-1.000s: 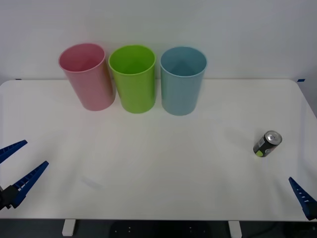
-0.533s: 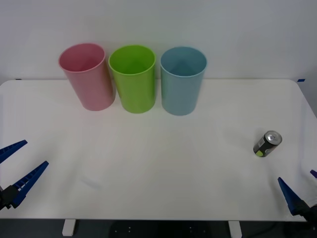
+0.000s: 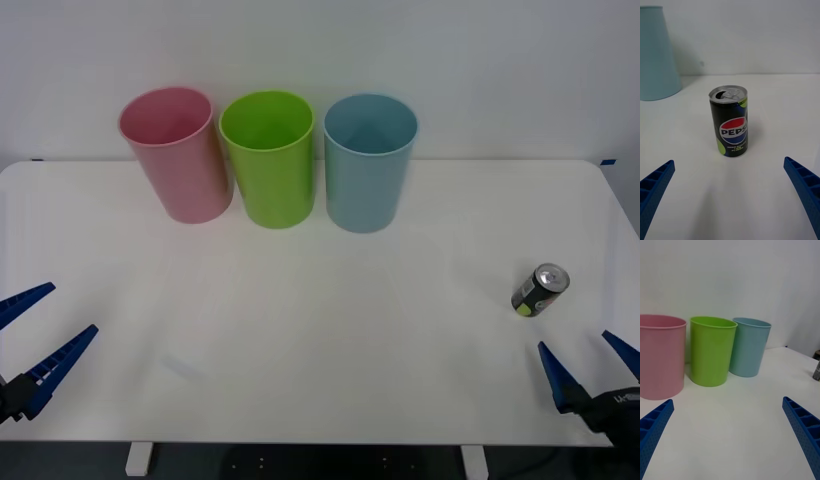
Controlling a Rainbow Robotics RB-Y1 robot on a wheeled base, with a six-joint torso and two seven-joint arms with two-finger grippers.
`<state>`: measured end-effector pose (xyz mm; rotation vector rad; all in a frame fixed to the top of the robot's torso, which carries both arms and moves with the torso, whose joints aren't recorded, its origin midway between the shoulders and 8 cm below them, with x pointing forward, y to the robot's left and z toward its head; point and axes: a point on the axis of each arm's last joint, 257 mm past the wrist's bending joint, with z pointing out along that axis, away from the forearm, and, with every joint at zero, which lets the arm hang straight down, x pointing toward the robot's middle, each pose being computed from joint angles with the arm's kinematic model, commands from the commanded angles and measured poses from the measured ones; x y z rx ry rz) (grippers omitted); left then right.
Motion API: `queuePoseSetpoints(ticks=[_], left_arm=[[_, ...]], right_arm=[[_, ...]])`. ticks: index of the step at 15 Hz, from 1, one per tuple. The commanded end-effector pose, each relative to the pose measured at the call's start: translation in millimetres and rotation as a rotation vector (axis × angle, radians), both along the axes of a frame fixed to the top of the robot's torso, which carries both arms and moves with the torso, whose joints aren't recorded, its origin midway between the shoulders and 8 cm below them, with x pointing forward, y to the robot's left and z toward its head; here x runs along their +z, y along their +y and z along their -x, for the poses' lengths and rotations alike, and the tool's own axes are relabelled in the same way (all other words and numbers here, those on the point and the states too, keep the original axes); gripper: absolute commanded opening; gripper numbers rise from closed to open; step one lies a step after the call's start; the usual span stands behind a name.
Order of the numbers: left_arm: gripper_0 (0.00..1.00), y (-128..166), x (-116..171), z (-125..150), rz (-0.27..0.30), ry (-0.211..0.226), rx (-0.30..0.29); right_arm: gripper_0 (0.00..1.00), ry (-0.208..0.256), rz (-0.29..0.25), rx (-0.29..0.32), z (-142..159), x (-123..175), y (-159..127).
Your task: Grasp the object on the table and drop it into the matching bin: aluminum can to the light blue bin, PET bottle to the pink bin.
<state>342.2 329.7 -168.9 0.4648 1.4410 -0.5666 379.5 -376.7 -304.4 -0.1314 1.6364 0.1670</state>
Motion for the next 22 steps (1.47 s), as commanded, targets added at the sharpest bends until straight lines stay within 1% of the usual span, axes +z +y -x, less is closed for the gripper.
queuePoseSetpoints(ticks=[1, 10, 14, 22], left_arm=[[1.00, 0.0, 0.0, 0.0, 0.000, 0.000, 0.000], [1.00, 0.0, 0.0, 0.0, 0.000, 0.000, 0.000], [1.00, 0.0, 0.0, 0.0, 0.000, 0.000, 0.000], [1.00, 0.0, 0.0, 0.0, 0.000, 0.000, 0.000]], right_arm=[[1.00, -0.004, -0.013, 0.002, -14.6, -4.5, 5.4], [1.00, -0.007, -0.010, 0.013, -56.6, -12.6, 14.9], [1.00, -0.001, 0.016, -0.015, -70.6, -11.6, 11.8], [1.00, 0.006, 0.041, -0.058, -102.4, -4.7, 16.6]])
